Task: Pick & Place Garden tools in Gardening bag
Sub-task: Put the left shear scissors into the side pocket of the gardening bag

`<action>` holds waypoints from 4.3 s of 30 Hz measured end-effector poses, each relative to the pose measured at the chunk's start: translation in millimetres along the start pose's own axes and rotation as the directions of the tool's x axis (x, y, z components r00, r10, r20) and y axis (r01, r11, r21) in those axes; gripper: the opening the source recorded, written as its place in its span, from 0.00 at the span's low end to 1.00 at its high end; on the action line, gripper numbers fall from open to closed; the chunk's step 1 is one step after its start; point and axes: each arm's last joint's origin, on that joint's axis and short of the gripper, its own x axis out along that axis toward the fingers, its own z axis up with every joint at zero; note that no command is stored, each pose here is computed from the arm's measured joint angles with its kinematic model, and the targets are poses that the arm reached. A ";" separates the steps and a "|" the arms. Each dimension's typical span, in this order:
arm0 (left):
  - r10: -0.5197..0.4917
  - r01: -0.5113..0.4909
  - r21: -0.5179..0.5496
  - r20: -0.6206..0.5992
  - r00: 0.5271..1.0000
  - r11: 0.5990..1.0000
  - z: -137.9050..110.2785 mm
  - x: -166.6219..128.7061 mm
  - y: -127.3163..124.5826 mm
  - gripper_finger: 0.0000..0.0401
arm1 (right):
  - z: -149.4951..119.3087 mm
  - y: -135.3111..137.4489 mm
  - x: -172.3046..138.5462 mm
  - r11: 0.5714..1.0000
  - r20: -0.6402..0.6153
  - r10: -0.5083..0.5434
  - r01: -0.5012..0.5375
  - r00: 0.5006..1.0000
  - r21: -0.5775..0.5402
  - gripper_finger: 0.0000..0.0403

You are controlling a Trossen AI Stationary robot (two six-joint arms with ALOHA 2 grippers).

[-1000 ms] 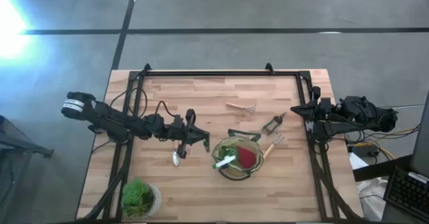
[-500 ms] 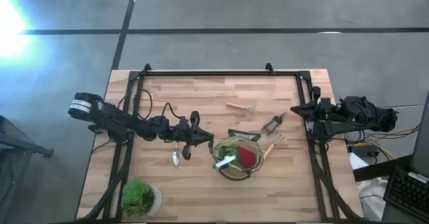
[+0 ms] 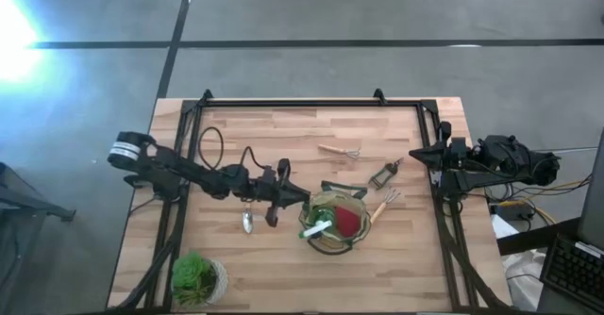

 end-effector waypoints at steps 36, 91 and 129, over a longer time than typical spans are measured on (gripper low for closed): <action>0.052 -0.058 0.052 0.106 0.993 0.997 -13.4 -38.1 5.2 0.06 | 0.0 0.0 0.0 1.000 0.000 0.000 0.000 1.000 0.000 0.02; -0.006 0.005 0.019 0.053 0.999 1.000 -50.1 -25.1 9.9 0.06 | 0.0 0.0 0.0 1.000 0.000 0.000 0.000 1.000 0.000 0.02; 0.033 -0.030 0.064 -0.050 0.998 0.998 -58.2 -18.5 12.2 0.06 | 0.0 0.0 0.0 1.000 0.000 0.000 0.000 1.000 0.000 0.02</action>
